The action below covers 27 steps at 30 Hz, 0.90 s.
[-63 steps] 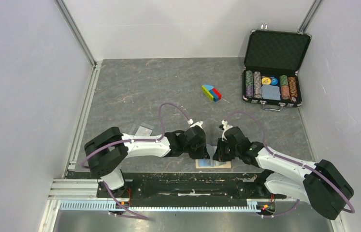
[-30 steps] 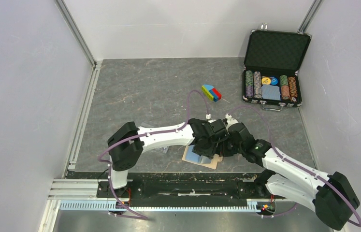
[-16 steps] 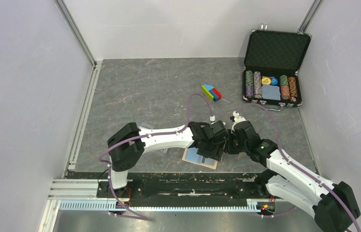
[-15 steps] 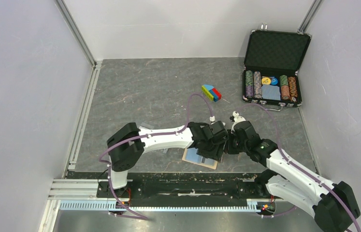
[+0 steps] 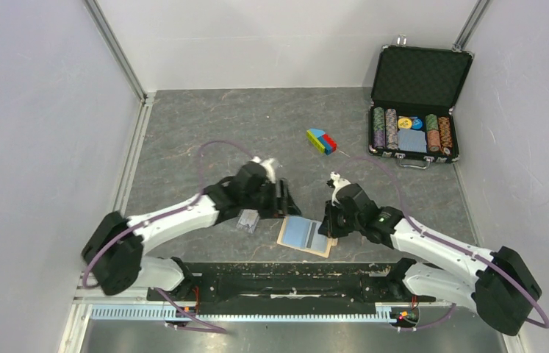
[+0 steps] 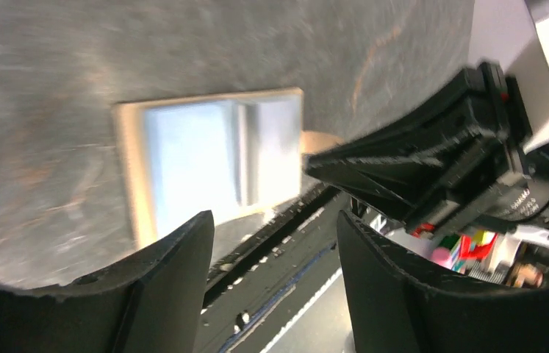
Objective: Put the credit cards into the card holder
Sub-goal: Turn over the card slot in the card holder, then pick up the credit card from the storage box.
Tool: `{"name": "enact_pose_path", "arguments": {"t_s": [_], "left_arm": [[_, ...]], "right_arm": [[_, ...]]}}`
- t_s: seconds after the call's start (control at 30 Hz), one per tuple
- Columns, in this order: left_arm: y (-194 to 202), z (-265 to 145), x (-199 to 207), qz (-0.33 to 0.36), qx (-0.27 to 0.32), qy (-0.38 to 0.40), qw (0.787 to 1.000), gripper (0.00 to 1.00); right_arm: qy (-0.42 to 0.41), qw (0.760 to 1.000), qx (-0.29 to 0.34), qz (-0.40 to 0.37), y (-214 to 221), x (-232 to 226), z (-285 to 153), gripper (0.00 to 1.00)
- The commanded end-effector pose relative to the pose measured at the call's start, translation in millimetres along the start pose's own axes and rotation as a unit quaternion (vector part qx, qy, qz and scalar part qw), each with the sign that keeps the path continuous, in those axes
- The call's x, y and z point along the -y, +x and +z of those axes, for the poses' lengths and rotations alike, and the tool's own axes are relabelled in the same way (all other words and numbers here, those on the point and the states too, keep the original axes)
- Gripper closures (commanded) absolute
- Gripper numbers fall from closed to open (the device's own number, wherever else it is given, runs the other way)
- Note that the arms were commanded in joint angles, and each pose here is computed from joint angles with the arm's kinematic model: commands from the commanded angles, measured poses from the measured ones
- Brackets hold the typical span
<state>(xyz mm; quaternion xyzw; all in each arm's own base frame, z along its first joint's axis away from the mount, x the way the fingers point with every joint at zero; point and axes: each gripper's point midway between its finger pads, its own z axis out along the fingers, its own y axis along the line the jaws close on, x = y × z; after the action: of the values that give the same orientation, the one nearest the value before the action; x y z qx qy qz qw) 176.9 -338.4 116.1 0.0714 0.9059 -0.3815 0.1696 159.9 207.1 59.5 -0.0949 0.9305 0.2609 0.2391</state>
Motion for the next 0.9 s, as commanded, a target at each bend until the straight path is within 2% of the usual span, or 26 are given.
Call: {"name": "enact_pose_path", "arguments": {"t_s": [0.0,0.13,0.23,0.33,0.4,0.63,0.87], "left_arm": [[-28,-46,-24,-0.047,0.058,0.037,0.997,0.31],[-39,-92,-79,-0.062,0.096,-0.043,0.992,0.3],[-43,-122,-118,-0.049,0.108,-0.156,0.981,0.29],[-40,-137,-145,-0.035,0.086,-0.246,0.965,0.29],[-38,-137,-155,-0.029,0.064,-0.274,0.959,0.3],[-41,-110,-163,-0.025,0.016,-0.272,0.962,0.43],[-37,-80,-179,-0.039,-0.025,-0.273,0.961,0.44]], "right_arm": [[-0.044,0.998,0.05,-0.014,-41,-43,-2,0.99],[-0.058,0.997,0.05,-0.026,-48,-64,5,0.99],[-0.071,0.996,0.042,-0.035,-49,-81,12,0.98],[-0.084,0.995,0.034,-0.04,-48,-95,22,0.98],[-0.093,0.995,0.028,-0.039,-45,-102,28,0.98],[-0.11,0.993,0.017,-0.033,-37,-112,38,0.98],[-0.117,0.993,0.006,-0.027,-30,-112,44,0.98]]}}
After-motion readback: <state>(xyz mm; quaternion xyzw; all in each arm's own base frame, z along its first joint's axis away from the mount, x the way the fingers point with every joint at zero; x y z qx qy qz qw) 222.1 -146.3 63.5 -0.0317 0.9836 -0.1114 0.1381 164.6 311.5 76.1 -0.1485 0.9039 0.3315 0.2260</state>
